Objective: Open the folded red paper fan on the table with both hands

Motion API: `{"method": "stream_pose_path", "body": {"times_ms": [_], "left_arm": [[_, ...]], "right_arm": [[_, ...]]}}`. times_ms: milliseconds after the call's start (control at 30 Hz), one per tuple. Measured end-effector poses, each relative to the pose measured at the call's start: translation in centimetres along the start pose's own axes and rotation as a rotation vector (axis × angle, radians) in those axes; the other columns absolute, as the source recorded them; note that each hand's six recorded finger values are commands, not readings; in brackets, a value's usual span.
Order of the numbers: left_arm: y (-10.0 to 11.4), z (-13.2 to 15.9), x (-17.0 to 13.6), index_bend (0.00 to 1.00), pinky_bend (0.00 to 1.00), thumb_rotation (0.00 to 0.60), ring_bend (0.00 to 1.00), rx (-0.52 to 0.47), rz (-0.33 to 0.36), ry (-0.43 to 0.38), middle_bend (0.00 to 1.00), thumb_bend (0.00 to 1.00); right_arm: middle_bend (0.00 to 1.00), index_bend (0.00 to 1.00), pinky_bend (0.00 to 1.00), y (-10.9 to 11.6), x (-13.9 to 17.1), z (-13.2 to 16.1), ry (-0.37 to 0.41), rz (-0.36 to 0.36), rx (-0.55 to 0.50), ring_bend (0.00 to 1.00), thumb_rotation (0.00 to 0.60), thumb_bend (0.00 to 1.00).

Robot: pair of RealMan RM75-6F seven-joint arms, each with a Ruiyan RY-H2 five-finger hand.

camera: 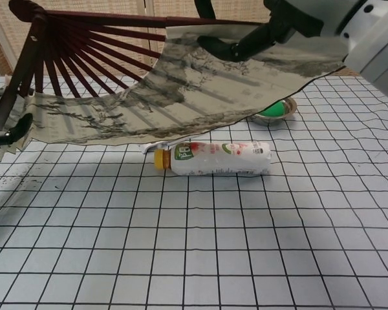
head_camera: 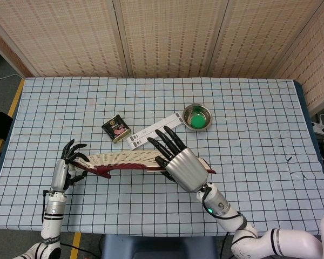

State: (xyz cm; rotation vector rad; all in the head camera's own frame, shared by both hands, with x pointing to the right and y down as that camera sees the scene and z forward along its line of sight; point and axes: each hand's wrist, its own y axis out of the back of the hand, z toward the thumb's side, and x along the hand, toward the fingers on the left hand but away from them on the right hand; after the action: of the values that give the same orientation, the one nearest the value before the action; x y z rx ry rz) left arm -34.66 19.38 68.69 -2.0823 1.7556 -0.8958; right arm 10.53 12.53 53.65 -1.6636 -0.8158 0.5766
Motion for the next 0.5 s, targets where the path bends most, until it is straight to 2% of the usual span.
{"method": "stream_pose_path", "body": {"times_ms": [167, 300, 500], "left_arm": [[0.0, 0.2, -0.2, 0.56, 0.01, 0.6, 0.01, -0.002, -0.02, -0.005, 0.19, 0.5], [-0.1, 0.7, -0.5, 0.46, 0.01, 0.6, 0.01, -0.015, -0.045, -0.015, 0.18, 0.49], [0.5, 1.4, -1.2, 0.43, 0.01, 0.6, 0.01, -0.037, -0.067, -0.026, 0.18, 0.49]], "right_arm": [[0.16, 0.78, 0.0, 0.7, -0.1, -0.6, -0.001, -0.009, 0.007, 0.0, 0.6, 0.7], [0.16, 0.78, 0.0, 1.3, -0.4, -0.8, 0.011, -0.021, 0.02, 0.0, 0.6, 0.7], [0.16, 0.78, 0.0, 2.5, -0.6, -1.4, 0.035, -0.037, 0.059, 0.0, 0.6, 0.7]]}}
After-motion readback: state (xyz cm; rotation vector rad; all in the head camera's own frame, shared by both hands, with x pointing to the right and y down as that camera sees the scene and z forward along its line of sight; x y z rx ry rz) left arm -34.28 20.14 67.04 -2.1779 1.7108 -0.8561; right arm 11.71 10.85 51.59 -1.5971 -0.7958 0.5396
